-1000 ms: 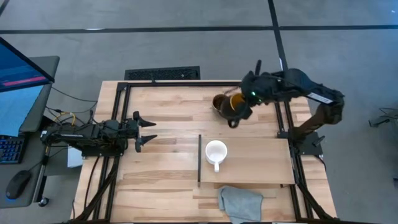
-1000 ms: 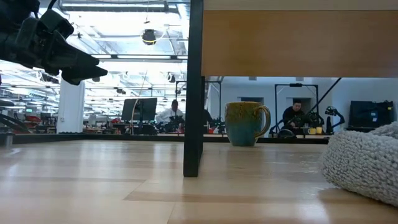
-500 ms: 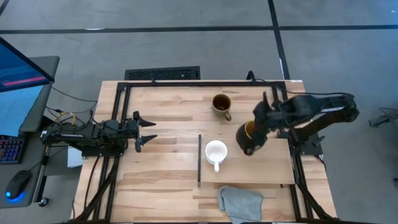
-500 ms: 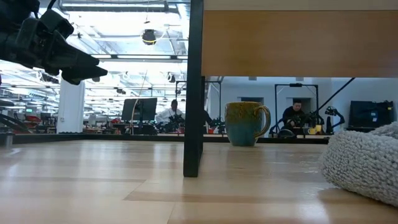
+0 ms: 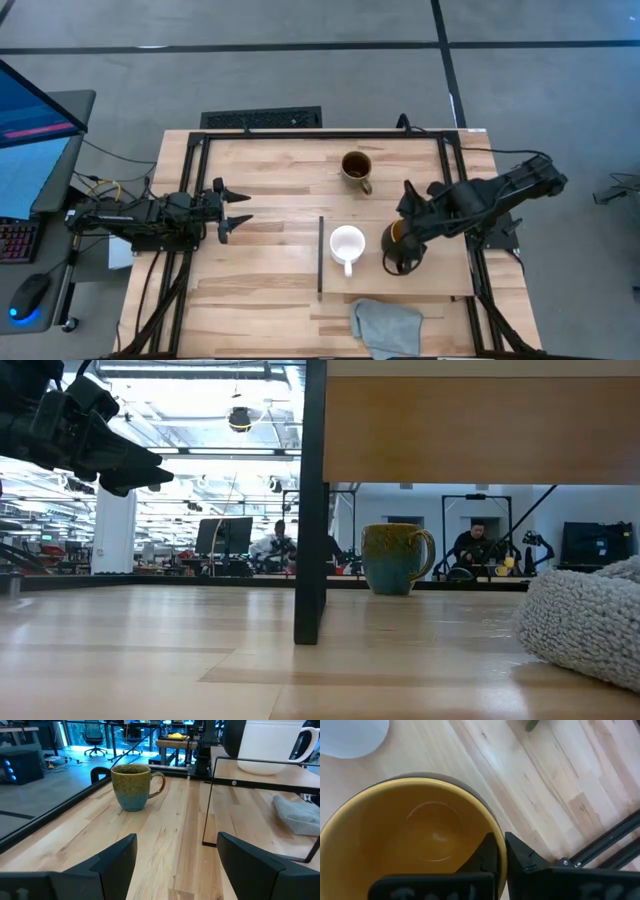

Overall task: Stack small to large cups/mugs on shelf
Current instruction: Put the black mug on the shelf, then put the blue mug on the shelf

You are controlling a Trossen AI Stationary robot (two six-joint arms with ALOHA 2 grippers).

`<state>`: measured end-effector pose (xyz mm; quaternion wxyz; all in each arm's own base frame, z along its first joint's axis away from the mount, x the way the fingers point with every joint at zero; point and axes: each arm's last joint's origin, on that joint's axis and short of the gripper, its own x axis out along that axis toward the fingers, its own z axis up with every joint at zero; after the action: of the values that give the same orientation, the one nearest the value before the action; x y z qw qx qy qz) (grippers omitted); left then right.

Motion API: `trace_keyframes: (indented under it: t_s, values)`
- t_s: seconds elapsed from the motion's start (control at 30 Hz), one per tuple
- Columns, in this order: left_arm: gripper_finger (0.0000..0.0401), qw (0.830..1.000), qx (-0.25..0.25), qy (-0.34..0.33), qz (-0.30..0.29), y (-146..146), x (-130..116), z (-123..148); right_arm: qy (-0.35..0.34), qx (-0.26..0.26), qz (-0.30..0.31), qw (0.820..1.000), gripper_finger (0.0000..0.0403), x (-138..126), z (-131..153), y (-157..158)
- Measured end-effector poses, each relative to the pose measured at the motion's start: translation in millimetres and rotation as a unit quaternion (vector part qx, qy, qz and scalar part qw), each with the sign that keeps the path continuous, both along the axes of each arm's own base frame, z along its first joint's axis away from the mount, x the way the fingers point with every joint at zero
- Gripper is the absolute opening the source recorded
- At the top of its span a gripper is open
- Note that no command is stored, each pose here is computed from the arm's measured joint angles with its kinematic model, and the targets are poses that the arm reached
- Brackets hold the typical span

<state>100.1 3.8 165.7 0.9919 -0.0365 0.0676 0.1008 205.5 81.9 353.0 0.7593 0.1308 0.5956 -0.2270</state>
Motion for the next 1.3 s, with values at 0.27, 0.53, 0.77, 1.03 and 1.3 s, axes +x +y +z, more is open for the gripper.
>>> trace_keyframes:
  t_s: [0.27, 0.53, 0.77, 1.03, 1.3]
  values:
    - [0.0266, 1.0, 0.0, 0.0, 0.001, 0, 0, 0, -0.017, 0.0, 0.014, 1.0, 0.0023, 18, 10, 7]
    - [0.0266, 1.0, 0.0, 0.0, 0.001, 0, 0, 0, 0.007, -0.012, 0.036, 0.999, 0.0023, 30, 3, 13]
    - [0.0266, 1.0, 0.0, 0.0, 0.001, 0, 0, 0, 0.007, -0.013, 0.036, 0.999, 0.0023, 31, 2, 13]
    - [0.0266, 1.0, -0.001, 0.0, 0.001, 0, 0, 0, 0.001, -0.006, 0.035, 0.999, 0.0069, 30, 4, 13]
    - [0.0266, 1.0, -0.001, 0.0, 0.001, 0, 0, 0, 0.002, -0.008, 0.032, 0.999, 0.0125, 29, 4, 12]
